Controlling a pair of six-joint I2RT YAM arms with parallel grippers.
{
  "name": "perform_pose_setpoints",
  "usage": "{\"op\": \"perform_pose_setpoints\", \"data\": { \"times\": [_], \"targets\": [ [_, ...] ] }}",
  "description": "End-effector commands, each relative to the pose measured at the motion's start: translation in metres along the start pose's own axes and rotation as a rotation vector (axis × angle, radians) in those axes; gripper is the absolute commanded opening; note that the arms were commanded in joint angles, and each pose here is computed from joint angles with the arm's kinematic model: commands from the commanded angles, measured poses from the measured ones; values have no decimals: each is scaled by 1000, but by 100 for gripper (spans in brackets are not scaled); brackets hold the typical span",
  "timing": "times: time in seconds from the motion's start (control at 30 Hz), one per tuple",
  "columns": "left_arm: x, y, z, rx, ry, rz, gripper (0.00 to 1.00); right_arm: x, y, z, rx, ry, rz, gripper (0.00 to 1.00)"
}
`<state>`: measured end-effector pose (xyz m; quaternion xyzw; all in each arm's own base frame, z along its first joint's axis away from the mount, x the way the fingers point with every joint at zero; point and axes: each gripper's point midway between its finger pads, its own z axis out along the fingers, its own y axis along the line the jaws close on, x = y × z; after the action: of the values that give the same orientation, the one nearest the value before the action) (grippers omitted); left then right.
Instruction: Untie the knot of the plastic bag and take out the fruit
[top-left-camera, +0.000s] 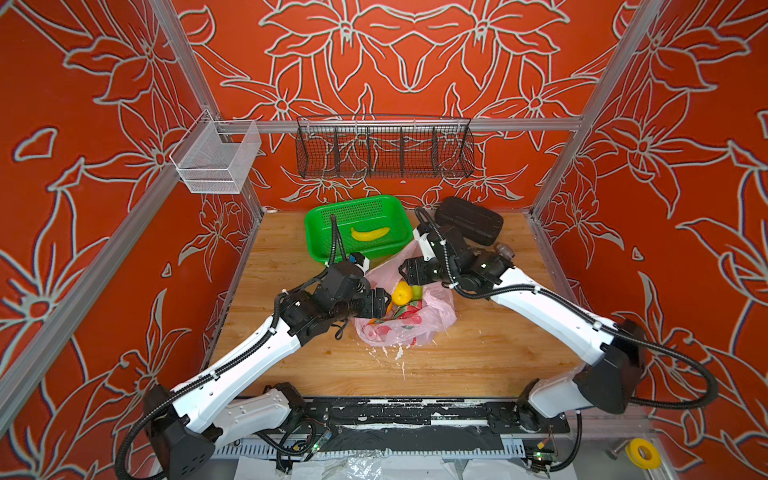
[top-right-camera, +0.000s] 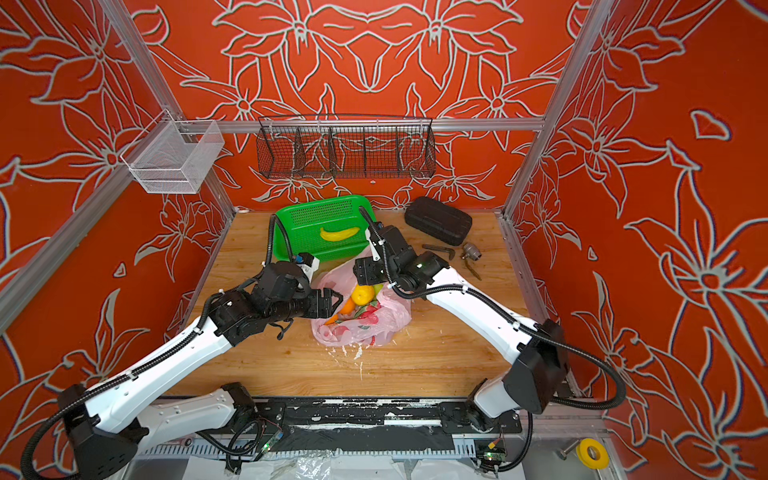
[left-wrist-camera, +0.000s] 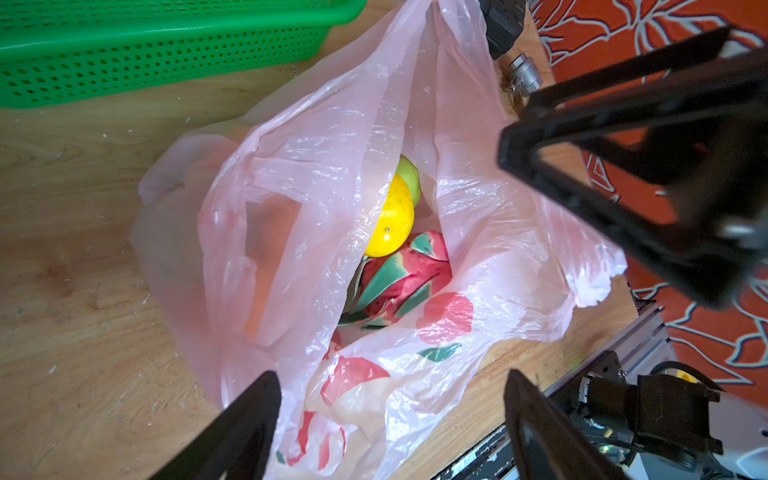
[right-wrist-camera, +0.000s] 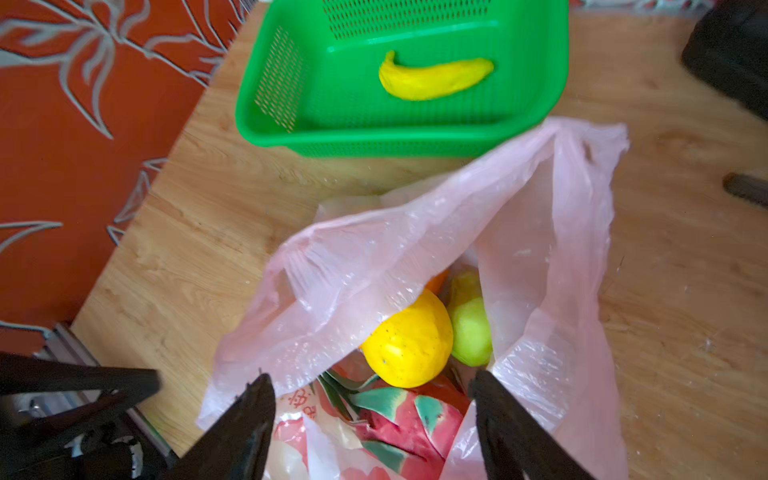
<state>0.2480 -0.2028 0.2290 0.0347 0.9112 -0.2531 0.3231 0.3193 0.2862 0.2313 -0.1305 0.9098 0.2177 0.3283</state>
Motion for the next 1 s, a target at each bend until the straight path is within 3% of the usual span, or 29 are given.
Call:
{"op": "perform_pose_setpoints", "data": {
  "times": [0.0, 0.17, 0.33, 0.5, 0.73, 0.97],
  "targets": [
    [-1, -4, -7, 30, -19, -33, 84, 23, -13, 13, 16, 43, 51, 76],
    [-3, -24, -3, 119, 7, -29, 84, 82, -44, 29, 74, 122, 131, 76],
    [-2, -33, 6, 132, 44, -1, 84, 101, -51, 21, 59, 115, 138, 77],
    [-3, -29, 4, 106, 36, 0, 84, 79, -34, 9, -2, 70, 45, 78],
    [1, -12, -16, 54, -12, 12, 87, 51, -10, 13, -45, 37, -195, 82],
    [3, -2, -32, 29, -54, 29, 89, 57, 1, 42, -50, 125, -398, 90]
  ]
}}
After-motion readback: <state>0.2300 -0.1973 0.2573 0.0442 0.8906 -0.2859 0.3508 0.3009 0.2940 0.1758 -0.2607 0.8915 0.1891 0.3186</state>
